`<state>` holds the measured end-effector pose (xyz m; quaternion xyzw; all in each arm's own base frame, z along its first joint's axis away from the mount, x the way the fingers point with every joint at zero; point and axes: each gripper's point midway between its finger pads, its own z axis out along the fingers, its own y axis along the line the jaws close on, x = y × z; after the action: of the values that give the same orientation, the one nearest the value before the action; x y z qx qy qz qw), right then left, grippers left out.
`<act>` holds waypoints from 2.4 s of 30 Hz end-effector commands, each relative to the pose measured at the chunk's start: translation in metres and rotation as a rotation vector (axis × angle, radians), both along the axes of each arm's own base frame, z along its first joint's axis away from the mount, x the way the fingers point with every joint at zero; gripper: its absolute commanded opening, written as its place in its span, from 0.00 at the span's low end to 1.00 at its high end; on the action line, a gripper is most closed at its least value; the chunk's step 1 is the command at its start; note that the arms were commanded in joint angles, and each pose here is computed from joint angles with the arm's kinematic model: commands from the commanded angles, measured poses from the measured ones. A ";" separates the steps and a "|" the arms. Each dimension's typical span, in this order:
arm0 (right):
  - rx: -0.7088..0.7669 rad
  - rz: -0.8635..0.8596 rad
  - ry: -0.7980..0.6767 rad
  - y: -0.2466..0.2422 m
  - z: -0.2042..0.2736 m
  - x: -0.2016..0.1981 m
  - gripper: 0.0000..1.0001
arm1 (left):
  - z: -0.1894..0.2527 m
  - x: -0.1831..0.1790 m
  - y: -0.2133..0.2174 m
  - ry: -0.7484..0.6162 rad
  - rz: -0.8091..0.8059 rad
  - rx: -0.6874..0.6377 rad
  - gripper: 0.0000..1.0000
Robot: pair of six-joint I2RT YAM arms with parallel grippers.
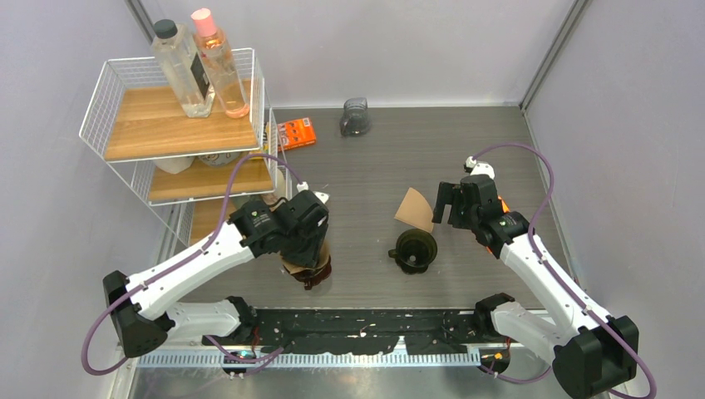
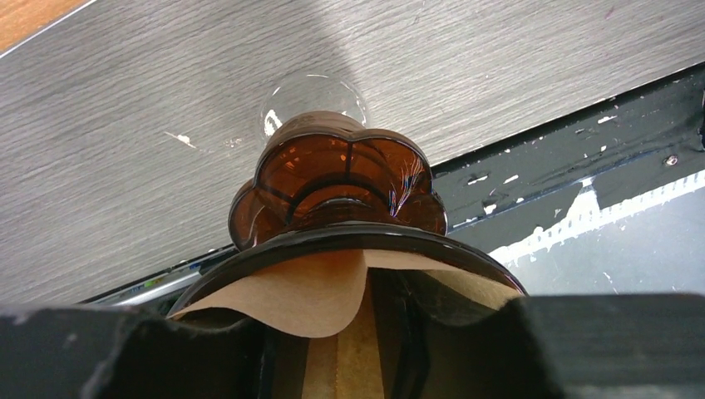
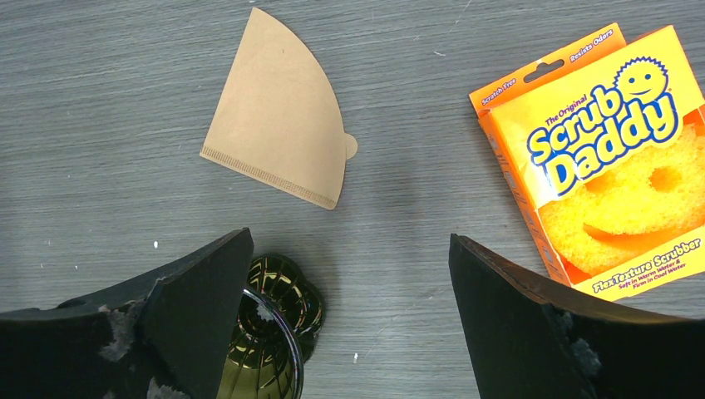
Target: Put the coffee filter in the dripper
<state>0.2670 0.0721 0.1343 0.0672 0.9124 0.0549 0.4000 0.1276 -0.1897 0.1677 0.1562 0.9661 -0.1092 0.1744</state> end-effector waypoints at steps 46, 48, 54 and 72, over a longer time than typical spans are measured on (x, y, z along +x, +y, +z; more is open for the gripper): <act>-0.006 -0.011 -0.037 -0.003 0.007 0.005 0.95 | 0.023 -0.001 -0.006 -0.045 -0.016 0.012 0.38; -0.005 -0.012 -0.037 -0.003 0.006 0.004 0.95 | 0.027 0.000 -0.005 -0.060 -0.016 0.008 0.39; -0.006 -0.015 -0.042 -0.004 0.007 0.004 0.96 | 0.038 0.002 -0.005 -0.086 -0.021 -0.009 0.42; -0.008 -0.036 -0.076 -0.008 0.015 0.003 0.95 | 0.134 0.015 0.016 -0.423 0.013 -0.275 0.83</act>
<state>0.2664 0.0700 0.1418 0.0702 0.9060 0.0557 0.4138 0.1354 -0.1797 0.2634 0.1575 0.9202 -0.1631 0.3191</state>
